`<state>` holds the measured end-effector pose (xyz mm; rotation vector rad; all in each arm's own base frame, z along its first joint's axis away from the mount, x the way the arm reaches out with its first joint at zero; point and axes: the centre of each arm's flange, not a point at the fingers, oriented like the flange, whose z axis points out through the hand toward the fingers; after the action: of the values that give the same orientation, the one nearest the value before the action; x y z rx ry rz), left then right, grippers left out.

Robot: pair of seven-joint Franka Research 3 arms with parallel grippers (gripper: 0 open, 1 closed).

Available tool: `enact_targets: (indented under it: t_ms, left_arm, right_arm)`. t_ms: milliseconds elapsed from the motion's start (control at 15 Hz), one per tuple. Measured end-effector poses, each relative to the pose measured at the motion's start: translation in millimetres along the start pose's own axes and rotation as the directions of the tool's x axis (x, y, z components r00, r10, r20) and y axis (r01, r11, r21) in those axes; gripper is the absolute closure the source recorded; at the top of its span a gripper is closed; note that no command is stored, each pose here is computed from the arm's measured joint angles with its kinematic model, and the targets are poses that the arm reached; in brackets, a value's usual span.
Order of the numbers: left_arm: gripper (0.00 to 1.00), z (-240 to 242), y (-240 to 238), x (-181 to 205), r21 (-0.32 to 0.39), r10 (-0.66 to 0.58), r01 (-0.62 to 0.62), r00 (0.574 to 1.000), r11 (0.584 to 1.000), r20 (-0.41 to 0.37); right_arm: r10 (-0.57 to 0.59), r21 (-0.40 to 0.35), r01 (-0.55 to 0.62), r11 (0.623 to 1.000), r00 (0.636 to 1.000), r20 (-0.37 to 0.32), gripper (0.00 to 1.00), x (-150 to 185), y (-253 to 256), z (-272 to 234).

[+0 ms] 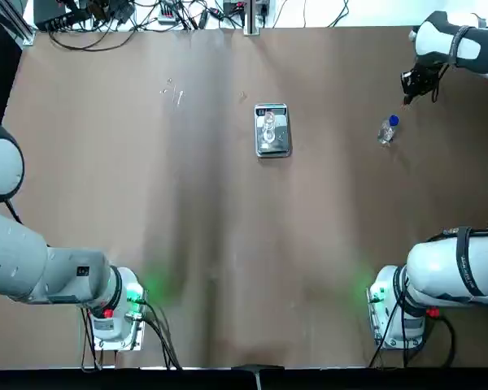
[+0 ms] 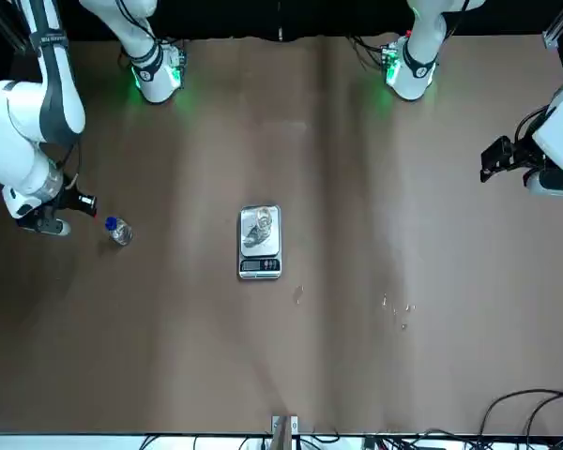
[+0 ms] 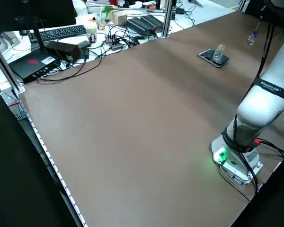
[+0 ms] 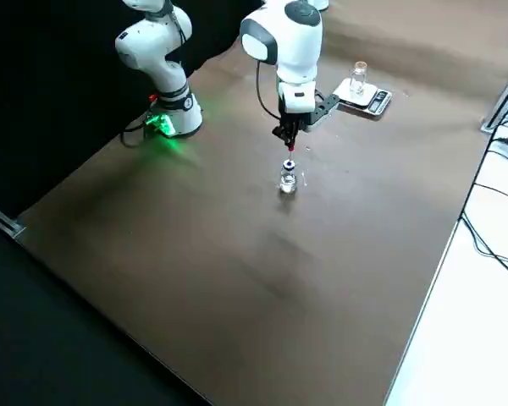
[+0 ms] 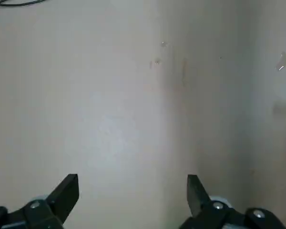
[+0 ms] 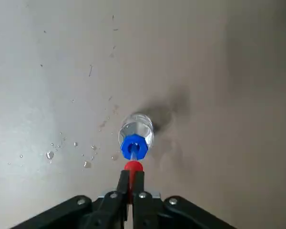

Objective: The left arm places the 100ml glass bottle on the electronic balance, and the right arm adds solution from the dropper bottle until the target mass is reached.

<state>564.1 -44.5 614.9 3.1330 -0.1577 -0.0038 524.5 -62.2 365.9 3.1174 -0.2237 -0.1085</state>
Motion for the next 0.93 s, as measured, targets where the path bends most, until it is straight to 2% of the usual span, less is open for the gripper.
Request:
enact_targets:
  t_ms: [933]
  left_arm:
    - [0.0,0.0,0.0,0.0,0.0,0.0,0.0,1.0,1.0,0.0]
  right_arm:
    - [0.004,-0.004,-0.004,1.0,0.999,0.036,0.94,-2.2,-1.0,-1.7]
